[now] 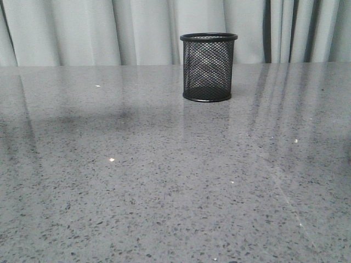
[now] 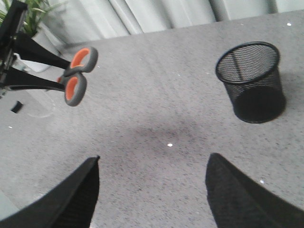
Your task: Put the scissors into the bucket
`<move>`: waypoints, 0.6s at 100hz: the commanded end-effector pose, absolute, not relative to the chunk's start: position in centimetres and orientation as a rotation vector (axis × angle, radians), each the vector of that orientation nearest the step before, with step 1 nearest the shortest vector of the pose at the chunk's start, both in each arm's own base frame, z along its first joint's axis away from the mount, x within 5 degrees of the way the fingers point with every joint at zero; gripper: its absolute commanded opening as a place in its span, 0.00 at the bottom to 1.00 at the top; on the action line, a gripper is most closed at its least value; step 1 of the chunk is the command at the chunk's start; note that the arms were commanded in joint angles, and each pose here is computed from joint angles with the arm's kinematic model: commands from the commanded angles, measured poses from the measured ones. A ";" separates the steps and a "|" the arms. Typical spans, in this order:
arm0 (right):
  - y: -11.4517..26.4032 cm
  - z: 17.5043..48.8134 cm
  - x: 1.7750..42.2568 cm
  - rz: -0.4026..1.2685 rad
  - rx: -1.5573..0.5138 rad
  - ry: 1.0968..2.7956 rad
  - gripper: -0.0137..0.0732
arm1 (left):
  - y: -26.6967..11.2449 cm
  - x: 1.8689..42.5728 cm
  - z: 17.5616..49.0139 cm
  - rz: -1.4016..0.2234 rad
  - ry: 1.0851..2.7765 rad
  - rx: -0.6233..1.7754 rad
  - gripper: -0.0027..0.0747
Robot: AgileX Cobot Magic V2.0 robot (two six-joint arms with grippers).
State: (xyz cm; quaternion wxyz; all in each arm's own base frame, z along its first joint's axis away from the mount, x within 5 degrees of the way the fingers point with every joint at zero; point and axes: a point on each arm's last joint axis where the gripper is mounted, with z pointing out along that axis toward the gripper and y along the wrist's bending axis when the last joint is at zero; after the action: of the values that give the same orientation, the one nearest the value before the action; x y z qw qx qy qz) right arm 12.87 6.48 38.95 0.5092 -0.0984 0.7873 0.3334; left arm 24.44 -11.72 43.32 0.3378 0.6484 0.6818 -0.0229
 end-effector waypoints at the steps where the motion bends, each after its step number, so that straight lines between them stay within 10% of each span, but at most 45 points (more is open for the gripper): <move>1: 6.5 40.7 12.9 0.847 -0.192 1.795 0.66 | -13.4 22.2 46.4 -0.119 1.657 1.653 0.02; 60: 7.0 41.2 12.6 0.961 -0.194 1.766 0.66 | -23.2 19.0 48.0 -0.141 1.396 1.762 0.02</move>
State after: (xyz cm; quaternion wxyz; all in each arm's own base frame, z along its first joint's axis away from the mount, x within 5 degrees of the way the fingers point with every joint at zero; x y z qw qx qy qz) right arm 12.60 7.02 39.67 0.5090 -0.0911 0.7630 0.3878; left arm 20.31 -22.78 45.37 0.3568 0.7270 0.5851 -0.0432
